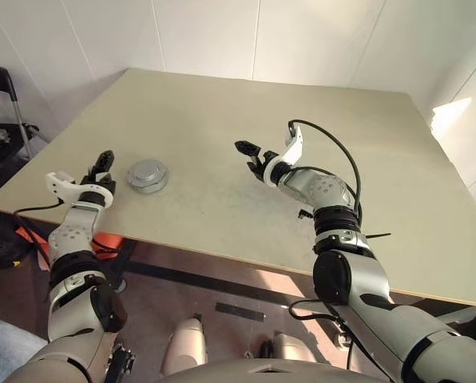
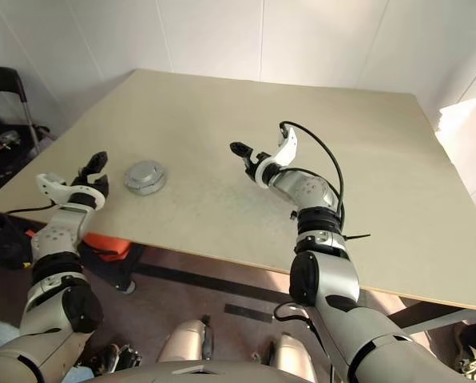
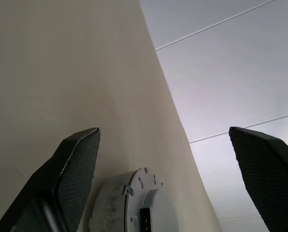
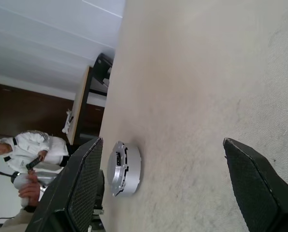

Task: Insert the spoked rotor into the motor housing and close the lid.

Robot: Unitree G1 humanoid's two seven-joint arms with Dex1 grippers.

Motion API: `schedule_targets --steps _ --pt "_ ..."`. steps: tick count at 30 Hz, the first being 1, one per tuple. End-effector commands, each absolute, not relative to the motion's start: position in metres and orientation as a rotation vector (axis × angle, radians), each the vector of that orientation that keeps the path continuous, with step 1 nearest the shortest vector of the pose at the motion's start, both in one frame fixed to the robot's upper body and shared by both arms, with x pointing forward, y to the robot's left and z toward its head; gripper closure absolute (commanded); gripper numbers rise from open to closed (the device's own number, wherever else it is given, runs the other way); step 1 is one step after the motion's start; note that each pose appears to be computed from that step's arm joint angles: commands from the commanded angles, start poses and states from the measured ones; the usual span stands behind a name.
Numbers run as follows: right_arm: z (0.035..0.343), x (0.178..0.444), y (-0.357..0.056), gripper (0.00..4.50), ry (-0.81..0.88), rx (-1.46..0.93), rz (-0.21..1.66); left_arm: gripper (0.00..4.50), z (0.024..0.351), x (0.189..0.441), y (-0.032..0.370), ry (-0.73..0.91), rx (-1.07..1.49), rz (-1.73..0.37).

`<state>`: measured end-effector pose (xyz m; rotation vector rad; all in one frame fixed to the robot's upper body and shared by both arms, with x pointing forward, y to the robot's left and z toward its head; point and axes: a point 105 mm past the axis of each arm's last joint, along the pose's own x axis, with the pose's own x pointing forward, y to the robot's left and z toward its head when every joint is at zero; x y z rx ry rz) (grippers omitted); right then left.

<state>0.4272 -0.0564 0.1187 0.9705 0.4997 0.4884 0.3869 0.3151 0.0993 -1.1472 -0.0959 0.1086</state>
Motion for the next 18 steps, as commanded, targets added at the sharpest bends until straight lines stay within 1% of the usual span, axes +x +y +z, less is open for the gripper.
schedule_targets --steps 1,3,6,7,8,11,14,18 --pt "0.142 0.431 -0.052 0.0 0.404 0.865 0.549 0.01 0.124 0.389 0.318 -0.162 -1.07 0.063" --pt "0.145 0.431 -0.053 0.0 0.35 0.775 0.56 0.01 0.129 0.389 0.311 -0.159 -1.02 0.033" --pt "0.156 0.431 -0.066 0.0 0.179 0.484 0.559 0.01 0.148 0.388 0.278 -0.168 -0.8 -0.092" --pt "0.158 0.431 -0.07 0.0 0.144 0.425 0.555 0.01 0.153 0.387 0.268 -0.176 -0.742 -0.124" --pt "0.158 0.431 -0.074 0.0 0.125 0.39 0.548 0.01 0.156 0.386 0.261 -0.181 -0.697 -0.141" --pt "0.164 0.428 -0.096 0.0 0.057 0.275 0.599 0.01 0.164 0.38 0.227 -0.147 -0.526 -0.285" --pt "0.161 0.424 -0.115 0.0 0.059 0.166 0.633 0.01 0.166 0.377 0.203 -0.11 -0.398 -0.373" --pt "0.139 0.423 -0.137 0.0 0.142 -0.048 0.63 0.01 0.139 0.374 0.17 0.002 -0.11 -0.465"
